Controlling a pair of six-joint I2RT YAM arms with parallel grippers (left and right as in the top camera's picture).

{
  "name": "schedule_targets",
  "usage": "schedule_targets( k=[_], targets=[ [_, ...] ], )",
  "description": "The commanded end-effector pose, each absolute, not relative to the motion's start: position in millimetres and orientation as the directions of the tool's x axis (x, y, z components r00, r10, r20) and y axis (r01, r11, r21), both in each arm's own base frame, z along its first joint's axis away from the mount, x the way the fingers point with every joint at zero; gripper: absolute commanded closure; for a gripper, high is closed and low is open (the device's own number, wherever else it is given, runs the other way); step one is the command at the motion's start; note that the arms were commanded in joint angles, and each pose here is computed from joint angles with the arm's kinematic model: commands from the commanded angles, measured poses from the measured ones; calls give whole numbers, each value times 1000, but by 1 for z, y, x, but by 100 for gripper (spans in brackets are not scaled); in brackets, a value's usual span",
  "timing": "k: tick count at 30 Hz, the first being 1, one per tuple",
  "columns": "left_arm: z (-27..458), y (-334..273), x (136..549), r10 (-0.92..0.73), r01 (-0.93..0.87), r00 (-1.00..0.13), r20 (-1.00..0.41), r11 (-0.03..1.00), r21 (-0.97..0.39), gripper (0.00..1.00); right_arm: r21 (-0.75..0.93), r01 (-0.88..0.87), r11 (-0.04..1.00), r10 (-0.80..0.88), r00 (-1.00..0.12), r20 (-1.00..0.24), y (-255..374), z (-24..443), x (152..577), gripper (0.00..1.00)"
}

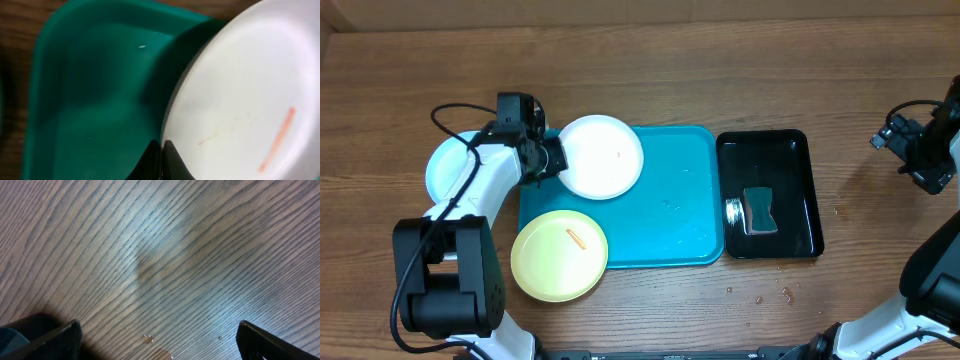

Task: Clean dirty plates on tray and stack at the side
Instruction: 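Slide the white plate right across the teal tray with the left gripper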

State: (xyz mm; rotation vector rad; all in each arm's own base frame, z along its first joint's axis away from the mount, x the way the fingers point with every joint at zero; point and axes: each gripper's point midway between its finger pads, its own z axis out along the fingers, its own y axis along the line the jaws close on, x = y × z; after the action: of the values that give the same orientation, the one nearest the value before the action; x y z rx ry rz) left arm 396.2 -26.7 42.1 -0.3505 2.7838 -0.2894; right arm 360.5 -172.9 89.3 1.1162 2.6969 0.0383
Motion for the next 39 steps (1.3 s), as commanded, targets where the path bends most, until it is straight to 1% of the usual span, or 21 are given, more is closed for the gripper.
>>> schedule_targets(
  k=[1,5,7,12,13,14,16,18,22,26,29,33,36,39],
  targets=[
    [62,-68,397,-296,-177,-929,-220,882,-436,96,119,694,710,699,-672,-245,-178,107,366,0],
    [57,-87,377,-273,-191,-952,-139,883,-428,96,119,694,710,699,-672,-245,-178,107,366,0],
    [52,-94,365,-250,-191,-962,-109,902,-387,95,119,694,710,699,-672,-245,-178,107,366,0],
    [44,-107,349,-190,-154,-977,-94,941,-302,95,119,694,710,699,-672,-245,-178,107,366,0],
    [43,-112,347,-175,-140,-980,-93,944,-300,91,119,694,710,699,-672,-245,-178,107,366,0],
    [43,-117,345,-160,-126,-983,-93,945,-300,82,119,694,710,699,-672,-245,-178,107,366,0],
    [44,-123,344,-144,-109,-985,-96,948,-300,57,119,694,710,699,-672,-245,-178,107,366,0],
    [47,-125,344,-139,-105,-986,-92,947,-303,52,119,694,710,699,-672,-245,-178,107,366,0],
    [63,-125,346,-140,-111,-987,-80,948,-298,50,119,694,710,699,-672,-245,-178,107,366,0],
    [69,-126,354,-141,-103,-984,-107,949,-297,49,119,694,710,699,-672,-245,-178,107,366,0],
    [66,-114,362,-139,-102,-978,-156,969,-226,48,119,694,710,699,-672,-245,-178,107,366,0],
    [60,-112,375,-21,12,-970,-243,991,-135,52,119,694,710,699,-672,-245,-178,107,366,0],
    [55,-125,383,55,94,-954,-294,988,-119,55,119,694,710,699,-672,-245,-178,107,366,0],
    [50,-132,389,76,116,-946,-315,987,-111,58,119,694,710,699,-672,-245,-178,107,366,0]
  ],
)
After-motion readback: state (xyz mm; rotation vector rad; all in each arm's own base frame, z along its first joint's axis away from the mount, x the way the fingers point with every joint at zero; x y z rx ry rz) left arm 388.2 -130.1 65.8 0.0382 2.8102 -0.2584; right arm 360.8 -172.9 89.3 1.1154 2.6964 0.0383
